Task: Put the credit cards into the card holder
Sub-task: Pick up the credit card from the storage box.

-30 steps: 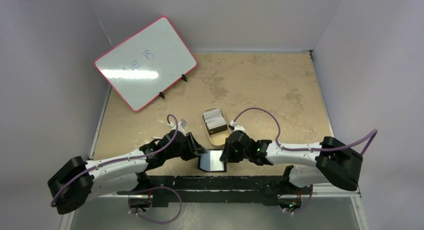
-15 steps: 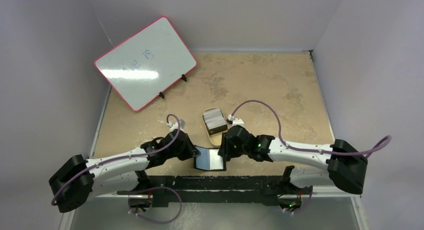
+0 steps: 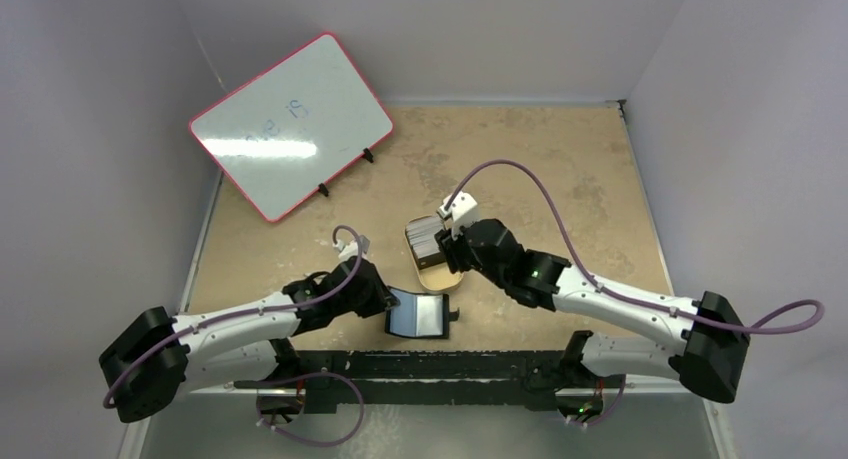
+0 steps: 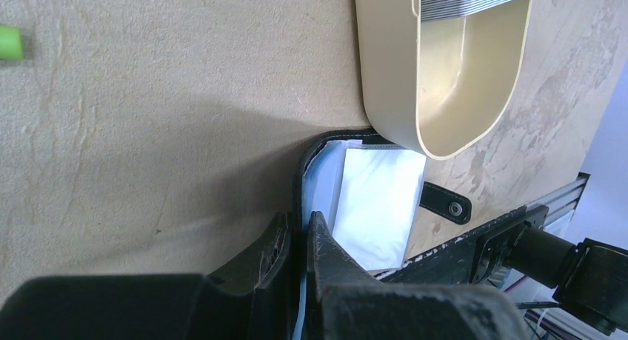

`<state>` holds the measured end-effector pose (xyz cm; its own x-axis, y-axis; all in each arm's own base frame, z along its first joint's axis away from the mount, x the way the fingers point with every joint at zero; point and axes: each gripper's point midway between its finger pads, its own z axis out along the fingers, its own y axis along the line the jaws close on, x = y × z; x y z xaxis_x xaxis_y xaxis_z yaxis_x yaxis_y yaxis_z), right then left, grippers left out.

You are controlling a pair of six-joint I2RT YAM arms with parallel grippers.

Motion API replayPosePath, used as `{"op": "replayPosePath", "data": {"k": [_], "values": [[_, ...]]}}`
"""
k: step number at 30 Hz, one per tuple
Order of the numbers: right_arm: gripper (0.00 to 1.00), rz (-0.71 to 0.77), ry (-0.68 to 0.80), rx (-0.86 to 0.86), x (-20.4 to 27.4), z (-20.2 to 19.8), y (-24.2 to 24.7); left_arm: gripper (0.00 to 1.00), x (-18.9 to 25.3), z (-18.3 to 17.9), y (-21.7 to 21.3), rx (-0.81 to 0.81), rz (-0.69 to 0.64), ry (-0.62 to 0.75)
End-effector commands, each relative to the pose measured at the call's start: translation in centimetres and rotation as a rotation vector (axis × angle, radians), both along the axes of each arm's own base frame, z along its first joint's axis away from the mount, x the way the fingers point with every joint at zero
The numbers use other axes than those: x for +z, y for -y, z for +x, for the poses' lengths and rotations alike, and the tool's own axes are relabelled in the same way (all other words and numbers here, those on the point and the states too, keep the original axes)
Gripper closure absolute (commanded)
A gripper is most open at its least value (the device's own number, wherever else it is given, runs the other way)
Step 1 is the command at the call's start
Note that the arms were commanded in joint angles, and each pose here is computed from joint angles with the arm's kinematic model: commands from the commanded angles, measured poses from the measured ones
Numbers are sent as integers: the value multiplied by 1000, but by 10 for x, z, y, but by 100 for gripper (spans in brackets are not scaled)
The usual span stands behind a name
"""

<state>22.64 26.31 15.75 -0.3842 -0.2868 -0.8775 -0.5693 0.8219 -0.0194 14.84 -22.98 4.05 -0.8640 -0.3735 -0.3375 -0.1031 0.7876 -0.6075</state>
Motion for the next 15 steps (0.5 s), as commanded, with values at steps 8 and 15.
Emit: {"op": "replayPosePath", "data": {"k": [8, 15], "values": [[41, -243, 258, 343, 5, 60, -13, 100, 41, 42, 19, 56, -37, 165], [41, -291, 263, 475, -8, 58, -25, 100, 44, 52, 21, 74, -20, 186]]}}
